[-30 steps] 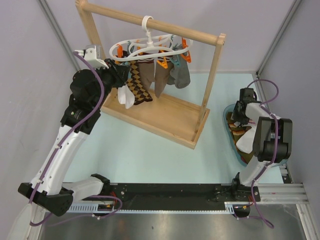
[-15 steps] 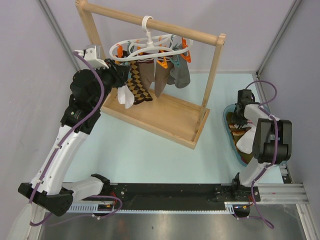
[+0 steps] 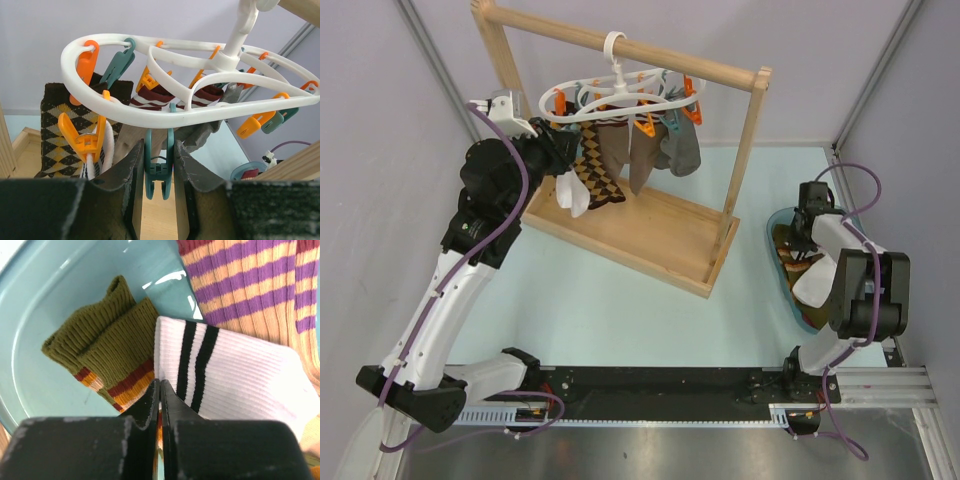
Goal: Clip the socks to the hanger
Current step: Pick up the sock from the bin.
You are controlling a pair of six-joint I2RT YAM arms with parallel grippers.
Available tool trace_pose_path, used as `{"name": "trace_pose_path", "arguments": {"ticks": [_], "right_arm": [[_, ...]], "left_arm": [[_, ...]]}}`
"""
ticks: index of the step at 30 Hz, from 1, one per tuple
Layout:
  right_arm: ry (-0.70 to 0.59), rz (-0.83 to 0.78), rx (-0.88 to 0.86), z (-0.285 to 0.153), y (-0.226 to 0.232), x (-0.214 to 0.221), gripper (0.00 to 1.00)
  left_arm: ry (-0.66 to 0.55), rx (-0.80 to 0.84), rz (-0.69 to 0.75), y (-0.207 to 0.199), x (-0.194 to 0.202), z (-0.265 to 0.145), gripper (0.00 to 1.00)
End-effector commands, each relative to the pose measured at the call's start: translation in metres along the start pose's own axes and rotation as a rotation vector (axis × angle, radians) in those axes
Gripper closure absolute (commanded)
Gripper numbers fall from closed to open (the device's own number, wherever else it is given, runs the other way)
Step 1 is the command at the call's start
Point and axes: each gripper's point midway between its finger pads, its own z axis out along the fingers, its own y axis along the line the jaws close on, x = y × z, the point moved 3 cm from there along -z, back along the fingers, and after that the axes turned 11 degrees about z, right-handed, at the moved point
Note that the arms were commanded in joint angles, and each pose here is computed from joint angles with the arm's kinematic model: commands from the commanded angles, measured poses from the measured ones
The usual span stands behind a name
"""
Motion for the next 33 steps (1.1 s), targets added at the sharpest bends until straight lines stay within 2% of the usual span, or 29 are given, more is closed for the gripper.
{"name": "trace_pose_path", "arguments": {"ticks": [1, 4, 6, 10, 13, 20, 23, 30, 33], "right_arm": [[-0.027, 0.032, -0.013, -0.006, -0.002, -0.003, 1.00], [-0.010, 0.031, -0.003, -0.001, -0.003, 0.002, 0.99], [0.001, 0.031, 0.015, 0.004, -0.006, 0.006, 0.94], [-0.005, 0.024, 0.043, 0.009, -0.009, 0.007, 0.76], [-0.011, 0.016, 0.061, 0.011, -0.011, 0.006, 0.68], [0.022, 0.005, 0.053, 0.022, -0.006, 0.015, 0.65], [0.028, 0.006, 0.048, 0.024, -0.005, 0.016, 0.68], [-0.026, 0.025, 0.034, 0.000, -0.004, 0.004, 0.94], [-0.060, 0.041, 0.014, -0.019, -0.002, -0.002, 1.00]], "left_arm": [[0.044, -0.016, -0.002, 0.003, 0.005, -0.007, 0.98], [0.043, -0.015, -0.002, 0.003, 0.004, -0.007, 0.98], [0.042, -0.017, -0.001, 0.003, 0.004, -0.008, 0.98], [0.047, -0.018, 0.003, 0.003, 0.006, -0.007, 0.98], [0.047, -0.019, 0.003, 0.003, 0.005, -0.007, 0.98], [0.047, -0.018, 0.004, 0.003, 0.005, -0.007, 0.98], [0.048, -0.019, 0.006, 0.003, 0.005, -0.006, 0.98], [0.049, -0.016, 0.004, 0.003, 0.006, -0.006, 0.98], [0.045, -0.012, 0.004, 0.002, 0.004, -0.007, 0.98]]}}
